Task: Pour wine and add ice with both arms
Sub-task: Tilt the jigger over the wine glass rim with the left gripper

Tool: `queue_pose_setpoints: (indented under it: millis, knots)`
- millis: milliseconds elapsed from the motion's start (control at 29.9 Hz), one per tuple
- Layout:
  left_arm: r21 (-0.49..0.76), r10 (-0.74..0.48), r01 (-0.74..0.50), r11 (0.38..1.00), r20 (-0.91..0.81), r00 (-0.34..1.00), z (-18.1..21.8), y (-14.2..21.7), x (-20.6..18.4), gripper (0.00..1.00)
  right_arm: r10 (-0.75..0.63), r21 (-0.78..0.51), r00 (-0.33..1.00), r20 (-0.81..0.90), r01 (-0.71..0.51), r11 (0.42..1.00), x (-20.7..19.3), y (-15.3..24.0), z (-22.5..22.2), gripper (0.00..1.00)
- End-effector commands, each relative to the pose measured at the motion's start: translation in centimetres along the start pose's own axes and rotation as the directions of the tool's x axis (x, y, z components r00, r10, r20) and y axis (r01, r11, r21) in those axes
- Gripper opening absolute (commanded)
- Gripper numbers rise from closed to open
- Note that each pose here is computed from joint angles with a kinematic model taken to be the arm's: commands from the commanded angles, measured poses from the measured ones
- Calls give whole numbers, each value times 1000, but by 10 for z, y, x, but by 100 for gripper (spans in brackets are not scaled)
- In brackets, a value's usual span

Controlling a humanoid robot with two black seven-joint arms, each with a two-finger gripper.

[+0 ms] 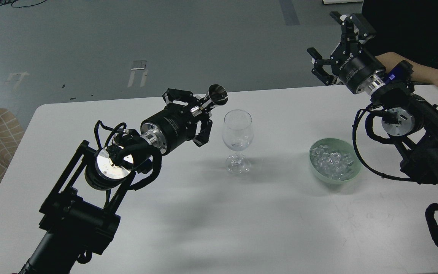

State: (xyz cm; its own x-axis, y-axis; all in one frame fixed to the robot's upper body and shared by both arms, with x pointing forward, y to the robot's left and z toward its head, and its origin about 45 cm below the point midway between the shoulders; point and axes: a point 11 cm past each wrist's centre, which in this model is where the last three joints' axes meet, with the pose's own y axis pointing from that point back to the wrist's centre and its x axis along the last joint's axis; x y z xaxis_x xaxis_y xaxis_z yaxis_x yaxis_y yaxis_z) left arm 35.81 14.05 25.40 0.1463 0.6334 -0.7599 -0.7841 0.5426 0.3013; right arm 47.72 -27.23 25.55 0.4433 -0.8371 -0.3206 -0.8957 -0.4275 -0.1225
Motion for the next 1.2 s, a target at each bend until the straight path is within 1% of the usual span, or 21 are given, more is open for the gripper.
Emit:
queue_pose_setpoints:
  millis: [0,601,835,935,1169]
  knots:
    - [-8,20,-20,1000,28,999,-1,0,4,5,-1,-1,1000,-1,1,1000,0,0,0,100]
    - [-30,44,-41,999,115,992,0,-2,4,5,0,3,1000,0,0,1000,0,0,-1,100]
    - [-3,32,-31,999,162,986,-9,-6,-3,5,-2,3,1000,1,2,1000,-1,0,-1,100]
    - [-18,45,-42,999,196,979,-7,-6,-2,5,-2,3,1000,1,2,1000,-1,0,-1,100]
    - [-27,52,-48,998,211,976,-6,-6,-1,5,2,7,1000,3,-2,1000,0,0,-1,100]
